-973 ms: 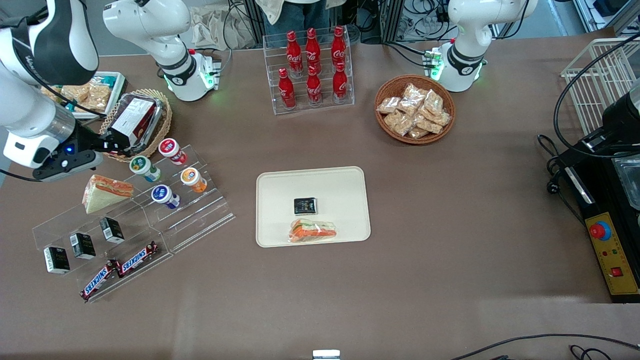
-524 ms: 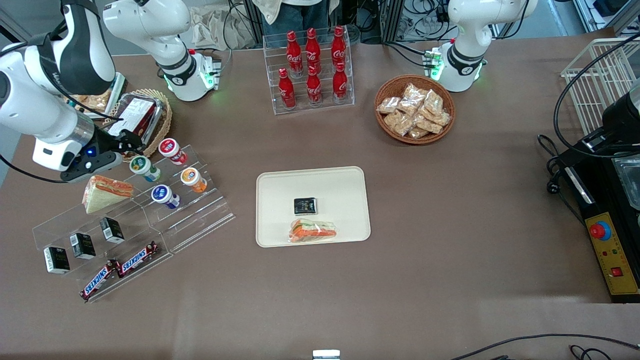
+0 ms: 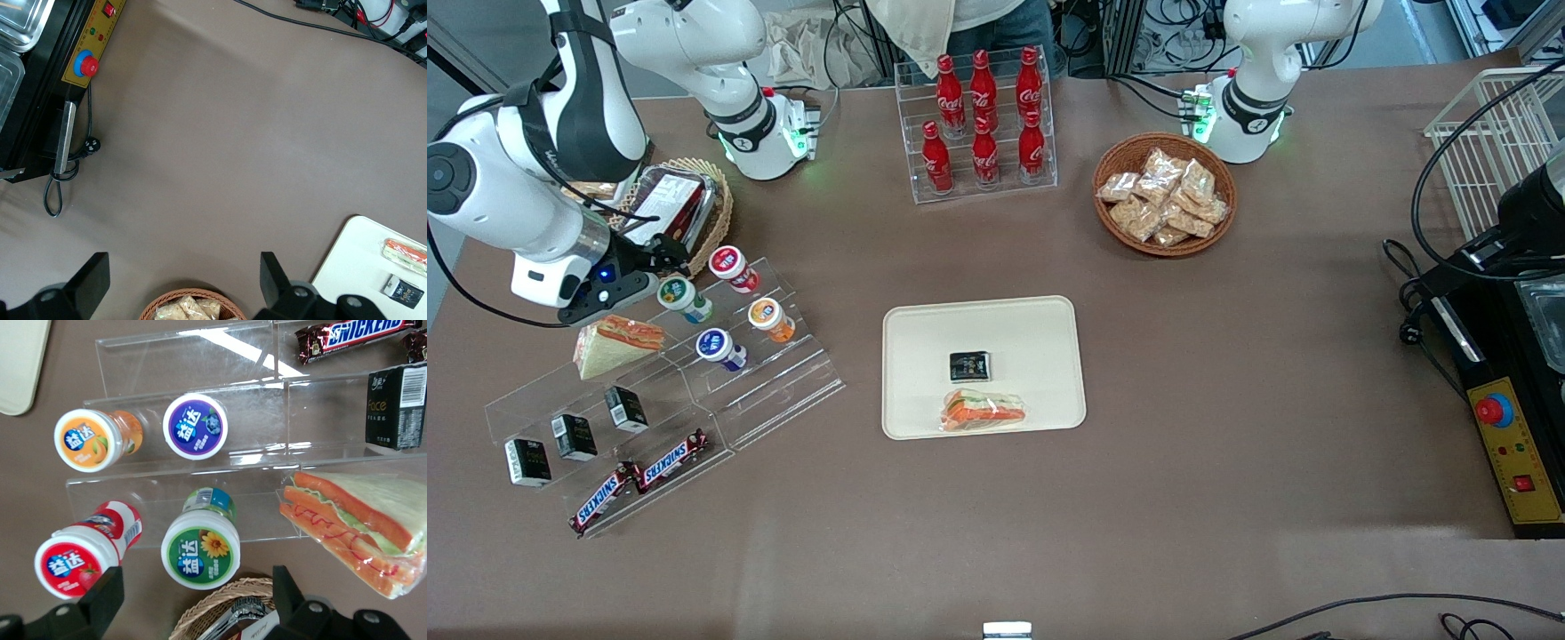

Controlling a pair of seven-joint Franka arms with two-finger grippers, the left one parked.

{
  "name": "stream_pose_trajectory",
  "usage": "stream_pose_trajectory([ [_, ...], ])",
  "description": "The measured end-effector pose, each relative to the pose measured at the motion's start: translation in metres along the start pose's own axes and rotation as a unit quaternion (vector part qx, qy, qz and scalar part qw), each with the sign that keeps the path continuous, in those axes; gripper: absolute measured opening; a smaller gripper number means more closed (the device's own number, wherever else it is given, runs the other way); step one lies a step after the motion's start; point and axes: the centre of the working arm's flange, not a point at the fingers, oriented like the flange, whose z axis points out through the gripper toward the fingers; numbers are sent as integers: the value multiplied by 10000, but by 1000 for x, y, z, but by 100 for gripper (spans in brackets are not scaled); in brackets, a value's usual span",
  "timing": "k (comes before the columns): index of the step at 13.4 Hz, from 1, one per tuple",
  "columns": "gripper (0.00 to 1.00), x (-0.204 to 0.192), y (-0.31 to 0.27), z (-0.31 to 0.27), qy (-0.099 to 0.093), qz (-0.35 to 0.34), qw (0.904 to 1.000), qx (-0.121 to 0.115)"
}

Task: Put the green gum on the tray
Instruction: 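Position the open right gripper above the green gum bottle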

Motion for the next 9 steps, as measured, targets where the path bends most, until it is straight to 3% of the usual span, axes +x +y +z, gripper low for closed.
stream_pose_trajectory([
  [9, 98, -1, -1, 23, 64, -31, 10000, -70],
])
